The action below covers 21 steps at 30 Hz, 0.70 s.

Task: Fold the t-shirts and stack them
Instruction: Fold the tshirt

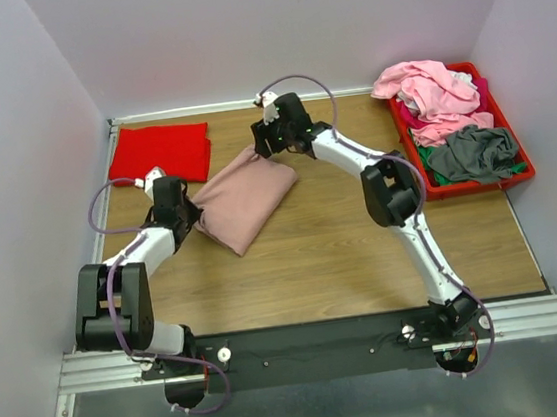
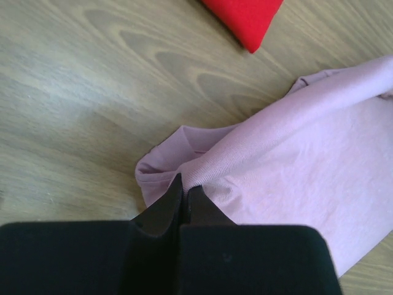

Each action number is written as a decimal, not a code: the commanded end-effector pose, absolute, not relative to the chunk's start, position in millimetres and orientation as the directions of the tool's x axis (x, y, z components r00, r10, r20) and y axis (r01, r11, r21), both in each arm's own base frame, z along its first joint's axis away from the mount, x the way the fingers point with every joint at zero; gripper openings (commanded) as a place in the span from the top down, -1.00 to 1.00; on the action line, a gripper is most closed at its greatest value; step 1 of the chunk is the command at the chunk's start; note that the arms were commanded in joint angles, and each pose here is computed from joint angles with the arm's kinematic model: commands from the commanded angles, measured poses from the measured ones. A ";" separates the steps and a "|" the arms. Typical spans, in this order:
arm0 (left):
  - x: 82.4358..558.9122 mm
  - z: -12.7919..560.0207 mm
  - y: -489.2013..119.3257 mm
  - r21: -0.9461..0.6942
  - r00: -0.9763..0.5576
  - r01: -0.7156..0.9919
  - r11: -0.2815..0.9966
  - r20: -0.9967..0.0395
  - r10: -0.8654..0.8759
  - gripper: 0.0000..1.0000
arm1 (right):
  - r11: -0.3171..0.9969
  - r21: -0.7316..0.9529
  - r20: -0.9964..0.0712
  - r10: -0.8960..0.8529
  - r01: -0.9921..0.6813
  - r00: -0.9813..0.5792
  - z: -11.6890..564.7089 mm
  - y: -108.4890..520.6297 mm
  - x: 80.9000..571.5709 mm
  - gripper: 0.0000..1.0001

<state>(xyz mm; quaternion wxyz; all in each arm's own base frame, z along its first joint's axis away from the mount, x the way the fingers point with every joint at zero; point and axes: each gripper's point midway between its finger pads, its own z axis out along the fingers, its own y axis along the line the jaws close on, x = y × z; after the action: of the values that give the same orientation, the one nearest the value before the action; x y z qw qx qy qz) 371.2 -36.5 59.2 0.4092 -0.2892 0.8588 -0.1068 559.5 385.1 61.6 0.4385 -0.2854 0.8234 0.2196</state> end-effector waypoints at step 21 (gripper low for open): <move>345.3 175.6 -10.7 -0.569 -0.355 -0.060 0.820 -0.756 -0.550 -0.97 | 0.516 0.564 -0.668 -0.175 -0.645 -0.724 74.3 342.0 474.8 -0.66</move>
<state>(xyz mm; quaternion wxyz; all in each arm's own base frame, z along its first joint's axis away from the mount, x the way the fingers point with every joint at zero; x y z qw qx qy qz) 359.2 8.5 156.7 0.5143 -0.2402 0.8015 -0.1879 498.1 333.1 84.6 0.3338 -0.2689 0.8193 0.3807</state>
